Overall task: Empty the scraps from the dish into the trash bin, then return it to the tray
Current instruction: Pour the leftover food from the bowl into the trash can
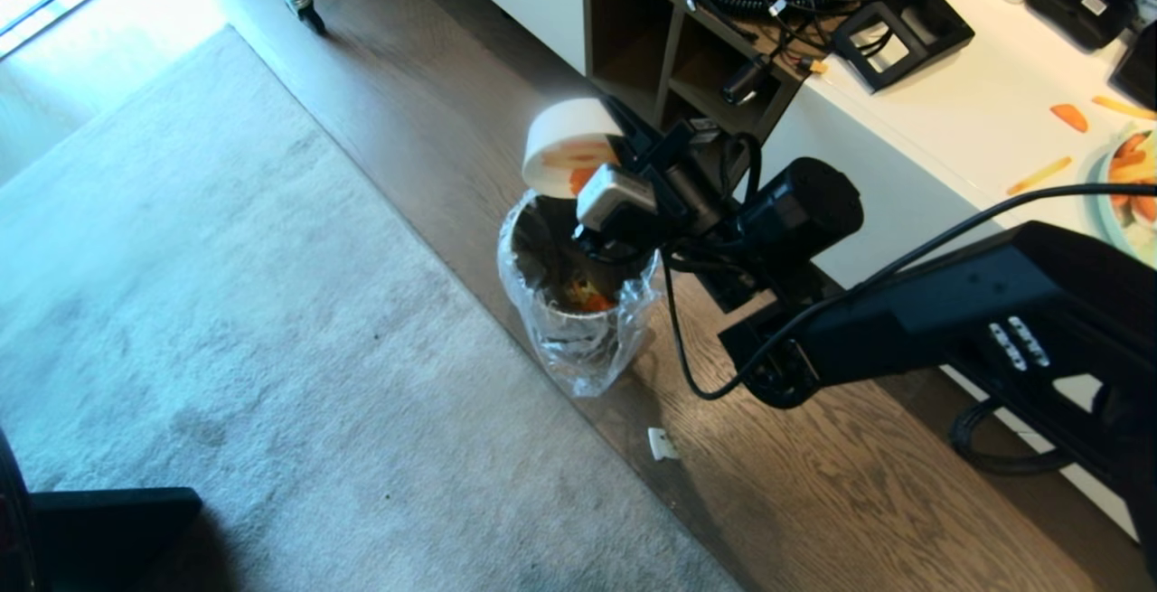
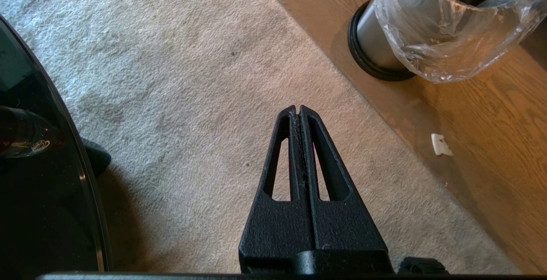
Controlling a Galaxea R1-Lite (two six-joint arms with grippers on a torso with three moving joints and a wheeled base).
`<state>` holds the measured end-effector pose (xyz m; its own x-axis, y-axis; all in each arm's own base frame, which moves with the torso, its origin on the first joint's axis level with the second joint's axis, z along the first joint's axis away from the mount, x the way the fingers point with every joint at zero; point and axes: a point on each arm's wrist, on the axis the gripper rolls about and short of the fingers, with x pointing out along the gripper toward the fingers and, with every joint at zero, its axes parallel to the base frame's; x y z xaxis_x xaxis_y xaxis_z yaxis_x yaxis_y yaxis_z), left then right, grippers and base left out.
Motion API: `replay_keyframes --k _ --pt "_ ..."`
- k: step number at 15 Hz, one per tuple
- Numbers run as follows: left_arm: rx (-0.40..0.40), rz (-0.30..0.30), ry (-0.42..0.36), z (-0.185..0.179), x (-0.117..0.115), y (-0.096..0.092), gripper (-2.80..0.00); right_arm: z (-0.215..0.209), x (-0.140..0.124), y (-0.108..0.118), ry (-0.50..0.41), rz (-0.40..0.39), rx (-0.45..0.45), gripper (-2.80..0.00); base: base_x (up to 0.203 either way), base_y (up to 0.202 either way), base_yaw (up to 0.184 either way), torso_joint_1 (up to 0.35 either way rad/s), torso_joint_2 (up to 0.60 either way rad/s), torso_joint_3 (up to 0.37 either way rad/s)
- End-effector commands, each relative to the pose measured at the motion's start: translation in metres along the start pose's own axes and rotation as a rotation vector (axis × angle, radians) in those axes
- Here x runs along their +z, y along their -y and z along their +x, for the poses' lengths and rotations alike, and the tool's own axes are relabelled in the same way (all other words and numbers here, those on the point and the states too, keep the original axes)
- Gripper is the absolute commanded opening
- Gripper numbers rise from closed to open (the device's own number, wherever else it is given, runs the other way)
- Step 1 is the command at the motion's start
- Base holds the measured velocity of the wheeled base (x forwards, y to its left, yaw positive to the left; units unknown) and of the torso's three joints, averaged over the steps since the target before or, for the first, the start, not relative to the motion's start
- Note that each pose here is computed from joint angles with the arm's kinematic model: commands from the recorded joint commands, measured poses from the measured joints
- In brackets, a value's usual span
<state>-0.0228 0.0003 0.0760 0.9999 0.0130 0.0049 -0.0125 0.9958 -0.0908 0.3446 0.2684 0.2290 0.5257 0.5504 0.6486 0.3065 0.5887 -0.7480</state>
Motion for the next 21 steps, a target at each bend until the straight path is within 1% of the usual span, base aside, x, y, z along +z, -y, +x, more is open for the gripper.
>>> replay_keyframes --k 1,4,5,8,10,12,14,18,21 --pt "0.001 -0.001 0.001 0.0 0.0 0.0 -2.8 0.002 0.004 0.013 0.06 -0.017 -0.048 -2.8 0.0 0.0 0.0 0.0 0.0 0.0" --pt "0.001 -0.001 0.001 0.0 0.0 0.0 -2.8 0.001 0.0 0.016 0.07 -0.028 -0.047 -2.8 0.0 0.0 0.0 0.0 0.0 0.0" --pt "0.001 -0.001 0.001 0.0 0.0 0.0 -2.8 0.001 -0.002 0.019 0.088 -0.036 -0.046 -2.8 0.0 0.0 0.0 0.0 0.0 0.0" --pt "0.001 -0.001 0.001 0.0 0.0 0.0 -2.8 0.002 -0.012 0.036 0.124 -0.08 -0.06 -2.8 0.0 0.0 0.0 0.0 0.0 0.0" --pt "0.001 -0.001 0.001 0.0 0.0 0.0 -2.8 0.003 -0.01 0.042 0.133 -0.085 -0.073 -2.8 0.0 0.0 0.0 0.0 0.0 0.0" --pt "0.001 -0.001 0.001 0.0 0.0 0.0 -2.8 0.004 -0.007 0.047 0.173 -0.09 -0.072 -2.8 0.0 0.0 0.0 0.0 0.0 0.0" --pt "0.001 -0.001 0.001 0.0 0.0 0.0 -2.8 0.005 -0.004 0.053 0.192 -0.105 -0.081 -2.8 0.0 0.0 0.0 0.0 0.0 0.0" --pt "0.001 -0.001 0.001 0.0 0.0 0.0 -2.8 0.003 -0.002 0.054 0.279 -0.131 -0.053 -2.8 0.0 0.0 0.0 0.0 0.0 0.0" --pt "0.001 -0.001 0.001 0.0 0.0 0.0 -2.8 0.003 -0.001 0.055 0.294 -0.139 -0.054 -2.8 0.0 0.0 0.0 0.0 0.0 0.0"
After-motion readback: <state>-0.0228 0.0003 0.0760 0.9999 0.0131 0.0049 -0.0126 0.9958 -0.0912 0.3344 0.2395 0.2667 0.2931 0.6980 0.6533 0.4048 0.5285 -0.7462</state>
